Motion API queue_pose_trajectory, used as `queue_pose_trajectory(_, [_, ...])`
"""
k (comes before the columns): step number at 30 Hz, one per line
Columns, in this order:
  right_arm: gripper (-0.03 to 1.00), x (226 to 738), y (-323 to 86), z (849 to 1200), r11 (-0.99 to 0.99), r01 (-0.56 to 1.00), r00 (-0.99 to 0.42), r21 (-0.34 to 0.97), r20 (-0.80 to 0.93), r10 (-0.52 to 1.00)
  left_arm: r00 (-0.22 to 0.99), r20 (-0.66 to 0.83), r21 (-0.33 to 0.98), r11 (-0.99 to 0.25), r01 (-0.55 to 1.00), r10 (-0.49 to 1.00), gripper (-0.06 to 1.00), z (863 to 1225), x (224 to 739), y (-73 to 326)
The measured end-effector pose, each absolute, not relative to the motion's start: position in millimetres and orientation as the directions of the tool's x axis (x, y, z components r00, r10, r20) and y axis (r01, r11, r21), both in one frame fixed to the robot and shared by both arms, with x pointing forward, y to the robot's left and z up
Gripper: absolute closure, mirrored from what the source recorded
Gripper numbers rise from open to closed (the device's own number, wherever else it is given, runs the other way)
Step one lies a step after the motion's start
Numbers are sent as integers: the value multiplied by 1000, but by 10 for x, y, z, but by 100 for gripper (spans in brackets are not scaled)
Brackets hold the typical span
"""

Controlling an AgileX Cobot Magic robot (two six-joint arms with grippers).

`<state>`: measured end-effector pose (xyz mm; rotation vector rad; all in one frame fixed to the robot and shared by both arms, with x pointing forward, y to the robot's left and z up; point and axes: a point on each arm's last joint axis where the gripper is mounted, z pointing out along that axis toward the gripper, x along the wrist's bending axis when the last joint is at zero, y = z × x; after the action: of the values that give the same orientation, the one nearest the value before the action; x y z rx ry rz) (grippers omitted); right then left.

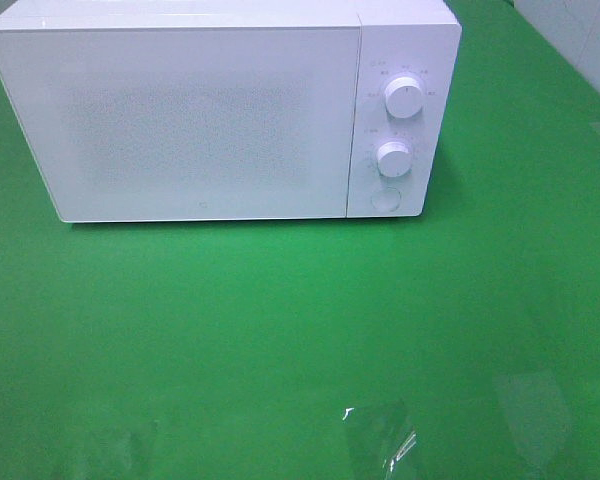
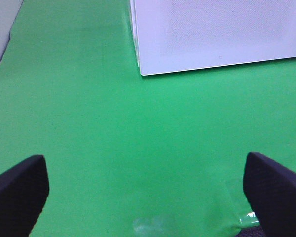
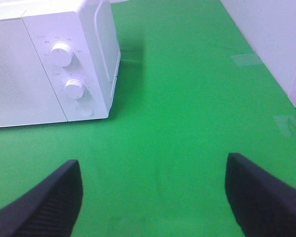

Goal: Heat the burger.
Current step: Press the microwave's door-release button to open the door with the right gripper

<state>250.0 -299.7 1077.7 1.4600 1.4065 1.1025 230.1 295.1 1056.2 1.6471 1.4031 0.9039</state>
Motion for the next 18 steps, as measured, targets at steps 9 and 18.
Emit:
queue_pose_trajectory(9, [21,2873,-2980,10801,-49,260,-9,964,53,999,139,32,894,-91,438,990,-5,10562,2301,2951])
queue_pose_trajectory(18, [21,3296,-2959,10777,-47,220,-17,974,52,998,139,32,894,-91,438,990,-5,10562,2301,2951])
